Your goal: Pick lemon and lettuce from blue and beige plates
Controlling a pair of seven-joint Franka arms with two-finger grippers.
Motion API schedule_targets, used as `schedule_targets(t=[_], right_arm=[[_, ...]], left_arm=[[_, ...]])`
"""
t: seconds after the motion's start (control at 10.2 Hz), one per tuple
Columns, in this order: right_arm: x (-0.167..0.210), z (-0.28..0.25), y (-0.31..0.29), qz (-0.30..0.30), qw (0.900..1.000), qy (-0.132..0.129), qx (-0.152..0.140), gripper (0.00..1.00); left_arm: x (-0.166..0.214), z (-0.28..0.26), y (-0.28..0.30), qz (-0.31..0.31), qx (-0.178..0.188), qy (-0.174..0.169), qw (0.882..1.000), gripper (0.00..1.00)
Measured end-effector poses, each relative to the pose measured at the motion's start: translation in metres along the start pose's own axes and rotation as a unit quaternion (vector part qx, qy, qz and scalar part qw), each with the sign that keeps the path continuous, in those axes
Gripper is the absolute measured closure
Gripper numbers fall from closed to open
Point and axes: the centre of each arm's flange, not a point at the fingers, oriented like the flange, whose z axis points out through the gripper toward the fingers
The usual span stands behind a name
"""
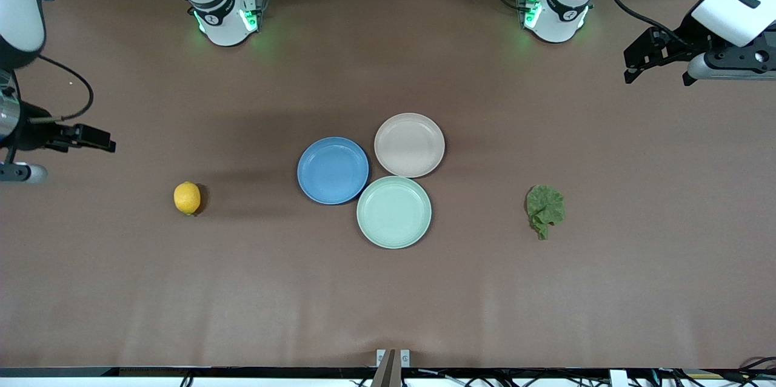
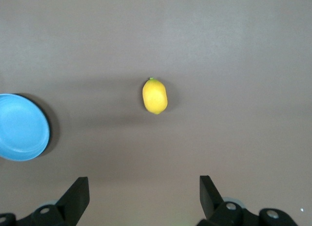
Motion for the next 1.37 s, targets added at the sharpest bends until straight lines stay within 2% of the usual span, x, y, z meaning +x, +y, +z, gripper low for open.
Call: schedule_targets(t=[0.2,0.59,1.37], right_arm=[[-0.012,-0.032,0.000,0.001,1.000,0.015,0.001,0.00],[-0.029,-0.063,-0.008,-0.008,1.000,0.018,0.002,0.00],[-0.032,-0.073,-0.022,-0.022,0.999,0.025,0.003,0.00]], left_arm=[[0.000,0.000,0.000,0.000,0.000,0.000,1.000,0.00],[0.000,0.000,-0.001,0.000,0.000,0.000,1.000,0.00],[0.000,0.000,0.000,0.000,0.000,0.000,1.000,0.00]])
